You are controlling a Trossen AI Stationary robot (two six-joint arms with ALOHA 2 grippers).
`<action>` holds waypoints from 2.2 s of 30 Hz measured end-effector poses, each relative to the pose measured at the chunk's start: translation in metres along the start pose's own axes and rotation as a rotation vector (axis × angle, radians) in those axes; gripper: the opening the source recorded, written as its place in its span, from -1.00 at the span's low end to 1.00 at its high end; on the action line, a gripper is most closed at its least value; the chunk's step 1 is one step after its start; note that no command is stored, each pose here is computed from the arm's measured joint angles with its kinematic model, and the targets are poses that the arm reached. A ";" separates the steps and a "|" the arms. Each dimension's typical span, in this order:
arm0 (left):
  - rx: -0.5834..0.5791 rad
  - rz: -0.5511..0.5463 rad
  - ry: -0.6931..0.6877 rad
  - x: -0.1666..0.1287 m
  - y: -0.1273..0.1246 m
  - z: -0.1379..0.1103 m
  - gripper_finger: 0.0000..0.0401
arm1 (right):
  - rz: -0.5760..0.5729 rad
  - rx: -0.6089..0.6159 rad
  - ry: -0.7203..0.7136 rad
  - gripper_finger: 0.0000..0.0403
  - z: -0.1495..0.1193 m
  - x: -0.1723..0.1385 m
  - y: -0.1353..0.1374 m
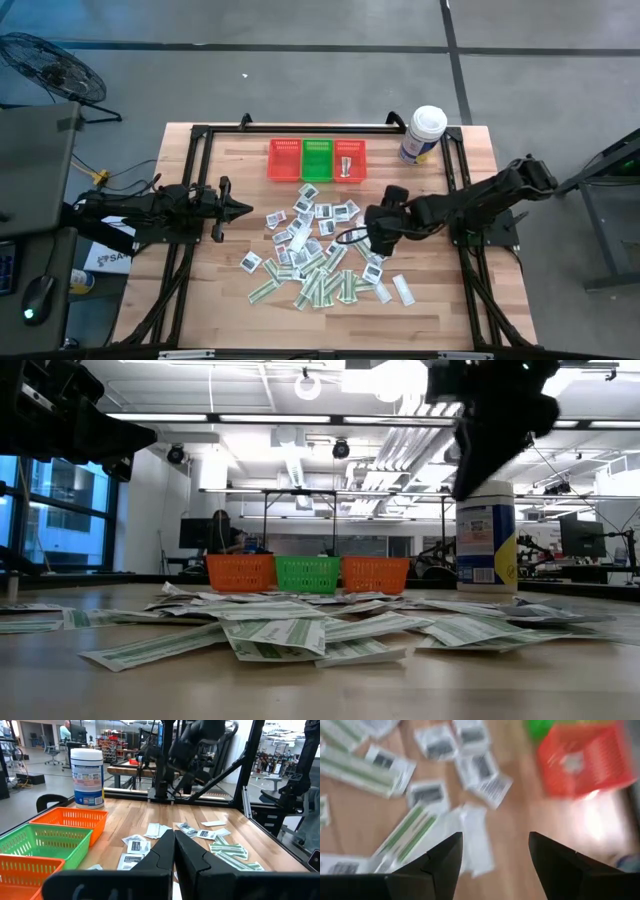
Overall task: Pick & Place First Aid Supplies
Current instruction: Put the bandage pack into the right orange bin
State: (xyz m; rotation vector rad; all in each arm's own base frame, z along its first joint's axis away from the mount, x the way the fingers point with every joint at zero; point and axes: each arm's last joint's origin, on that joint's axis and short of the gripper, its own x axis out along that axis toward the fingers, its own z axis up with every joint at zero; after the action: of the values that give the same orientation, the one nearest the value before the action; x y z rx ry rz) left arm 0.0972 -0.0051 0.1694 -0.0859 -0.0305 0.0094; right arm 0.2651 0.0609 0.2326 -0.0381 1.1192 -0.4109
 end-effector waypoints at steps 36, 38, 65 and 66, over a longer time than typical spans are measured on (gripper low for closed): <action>0.000 0.000 0.000 0.000 0.000 0.000 -0.99 | 0.265 -0.125 0.120 0.11 -0.015 0.063 -0.048; 0.000 0.000 0.000 0.000 0.000 0.000 -0.99 | 0.269 -0.122 0.124 0.11 -0.016 0.066 -0.051; 0.000 0.000 0.000 0.000 0.000 0.000 -0.99 | 0.305 -0.147 0.162 -0.03 -0.051 0.101 -0.049; 0.000 0.000 0.000 0.000 0.000 0.000 -0.99 | 0.304 -0.147 0.164 -0.03 -0.051 0.102 -0.049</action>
State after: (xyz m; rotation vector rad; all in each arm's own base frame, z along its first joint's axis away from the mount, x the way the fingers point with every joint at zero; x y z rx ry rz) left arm 0.0971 -0.0051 0.1694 -0.0863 -0.0306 0.0090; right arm 0.2430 -0.0100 0.1327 0.0378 1.2928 -0.0599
